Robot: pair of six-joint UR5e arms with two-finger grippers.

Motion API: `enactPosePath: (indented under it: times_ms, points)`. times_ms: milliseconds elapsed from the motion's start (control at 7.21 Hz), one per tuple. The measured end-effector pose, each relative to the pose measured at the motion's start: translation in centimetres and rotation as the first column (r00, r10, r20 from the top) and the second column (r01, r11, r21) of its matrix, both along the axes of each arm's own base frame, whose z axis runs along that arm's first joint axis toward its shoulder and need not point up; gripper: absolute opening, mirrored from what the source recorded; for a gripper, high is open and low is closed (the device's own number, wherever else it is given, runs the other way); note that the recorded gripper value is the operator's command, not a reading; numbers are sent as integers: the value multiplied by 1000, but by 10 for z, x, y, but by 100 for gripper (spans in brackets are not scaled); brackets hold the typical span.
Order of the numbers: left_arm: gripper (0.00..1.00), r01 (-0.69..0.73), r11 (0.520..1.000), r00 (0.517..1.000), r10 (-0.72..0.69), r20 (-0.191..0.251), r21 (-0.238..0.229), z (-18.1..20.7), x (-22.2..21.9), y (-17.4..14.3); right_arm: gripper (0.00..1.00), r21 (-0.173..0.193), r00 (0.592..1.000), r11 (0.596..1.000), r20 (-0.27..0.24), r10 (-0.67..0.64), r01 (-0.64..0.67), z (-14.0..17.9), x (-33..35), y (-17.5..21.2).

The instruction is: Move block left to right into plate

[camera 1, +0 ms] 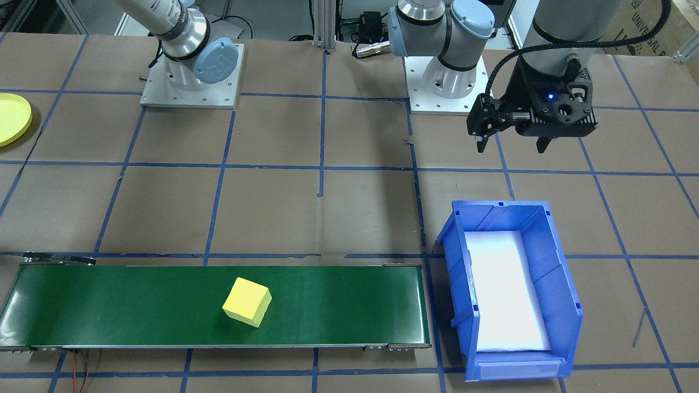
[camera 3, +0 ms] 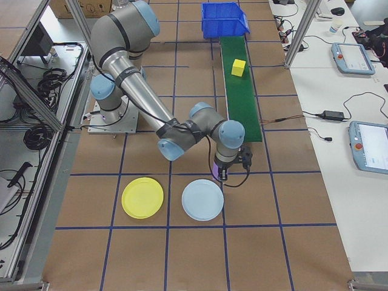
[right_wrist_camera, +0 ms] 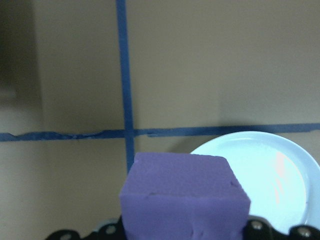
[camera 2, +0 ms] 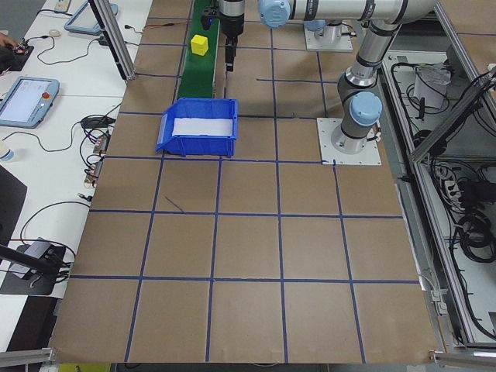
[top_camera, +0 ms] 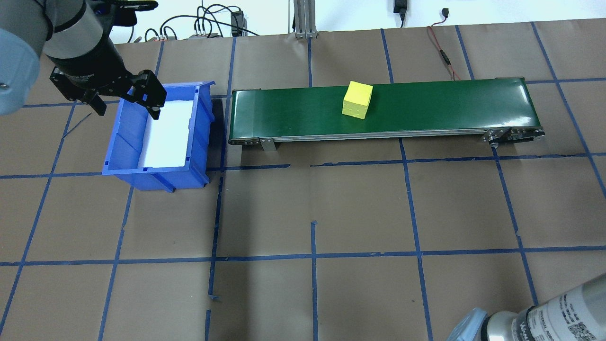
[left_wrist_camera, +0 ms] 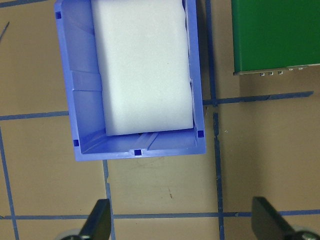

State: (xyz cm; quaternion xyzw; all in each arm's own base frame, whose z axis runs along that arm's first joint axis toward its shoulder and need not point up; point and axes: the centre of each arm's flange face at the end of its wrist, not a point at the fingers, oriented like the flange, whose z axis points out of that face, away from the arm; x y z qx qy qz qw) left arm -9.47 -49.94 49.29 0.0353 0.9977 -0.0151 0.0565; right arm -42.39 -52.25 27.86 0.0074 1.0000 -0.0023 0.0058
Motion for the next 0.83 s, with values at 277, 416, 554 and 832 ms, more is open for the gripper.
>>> enactPosePath:
  times_ms: [277,416,554,832]
  points:
    - [100,-1,1000,1000,1,0,0,0,0,0,76,-28,999,999,26,30,-29,-55,-57,28]
    - [100,-1,1000,1000,1,0,0,0,0,0,94,-27,999,999,40,30,-29,-70,-67,37]
    - [100,-1,1000,1000,1,-1,1,0,0,0,100,-19,998,999,56,28,-27,-77,-69,42]
    - [100,0,1000,1000,0,-1,2,-1,0,0,100,-9,997,1000,69,27,-26,-67,-67,47]
